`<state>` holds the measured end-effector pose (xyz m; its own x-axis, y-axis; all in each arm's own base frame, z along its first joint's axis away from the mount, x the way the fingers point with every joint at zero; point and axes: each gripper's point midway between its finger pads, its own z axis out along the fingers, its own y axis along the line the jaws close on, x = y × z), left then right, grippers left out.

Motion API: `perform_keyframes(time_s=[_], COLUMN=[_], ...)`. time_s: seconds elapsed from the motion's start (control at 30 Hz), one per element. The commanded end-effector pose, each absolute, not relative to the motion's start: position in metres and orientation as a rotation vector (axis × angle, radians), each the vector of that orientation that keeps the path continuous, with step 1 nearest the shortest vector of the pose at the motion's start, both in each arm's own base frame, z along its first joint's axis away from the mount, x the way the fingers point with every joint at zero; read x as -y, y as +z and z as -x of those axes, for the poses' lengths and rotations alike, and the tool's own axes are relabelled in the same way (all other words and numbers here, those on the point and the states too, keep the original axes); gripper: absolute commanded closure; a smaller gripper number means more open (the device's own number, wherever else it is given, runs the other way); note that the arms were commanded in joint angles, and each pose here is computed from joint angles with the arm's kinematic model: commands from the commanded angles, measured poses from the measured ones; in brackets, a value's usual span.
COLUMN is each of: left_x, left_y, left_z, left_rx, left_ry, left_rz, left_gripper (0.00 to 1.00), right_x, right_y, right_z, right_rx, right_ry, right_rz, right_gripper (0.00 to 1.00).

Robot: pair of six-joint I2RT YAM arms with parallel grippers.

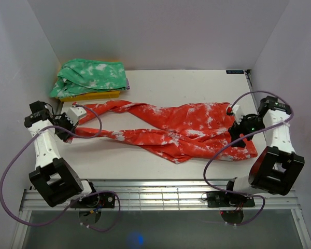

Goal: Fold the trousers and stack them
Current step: Flatten the trousers out

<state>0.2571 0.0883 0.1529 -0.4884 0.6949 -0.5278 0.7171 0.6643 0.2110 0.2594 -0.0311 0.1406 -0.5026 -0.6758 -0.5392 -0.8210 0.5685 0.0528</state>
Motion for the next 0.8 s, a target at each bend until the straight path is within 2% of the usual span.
perform_keyframes(time_s=[0.0,0.23,0.4,0.53,0.63,0.67,0.7,0.73,0.77], left_x=[-0.079,-0.097,-0.099,-0.105,-0.115,-0.117,-0.117,-0.123,-0.127], left_y=[0.158,0.153,0.159,0.163,0.17,0.175,0.176,0.195,0.206], left_z=[-0.269,-0.302,-0.319,-0.33,-0.349,-0.356,-0.367,-0.384,-0.396], left_rx=[-2.346,-2.454,-2.429,-2.419,-2.405,-2.391,-2.375,-2.324,-2.298], left_ry=[-0.212,-0.308,-0.342,-0.328,-0.305,-0.305,-0.337,-0.301,-0.285], left_rz=[-0.882,-0.676,-0.64,-0.638,-0.608,-0.598,-0.569,-0.566,-0.549], left_gripper=[1.0,1.0,1.0,1.0,1.0,1.0,1.0,1.0,1.0], right_x=[0.002,-0.003,-0.009,-0.006,-0.009,-0.01,-0.011,-0.011,-0.014], right_y=[0.116,0.101,0.078,0.055,0.053,0.059,0.061,0.065,0.084], right_z=[-0.207,-0.187,-0.181,-0.195,-0.208,-0.221,-0.227,-0.234,-0.257], right_rx=[-2.28,-2.26,-2.294,-2.303,-2.299,-2.278,-2.286,-2.309,-2.268], right_ry=[0.572,0.576,0.541,0.44,0.428,0.403,0.412,0.411,0.383], right_rz=[1.493,1.662,1.741,1.738,1.694,1.671,1.65,1.6,1.549], right_gripper=[0.14,0.12,0.11,0.16,0.4,0.58,0.7,0.92,0.92])
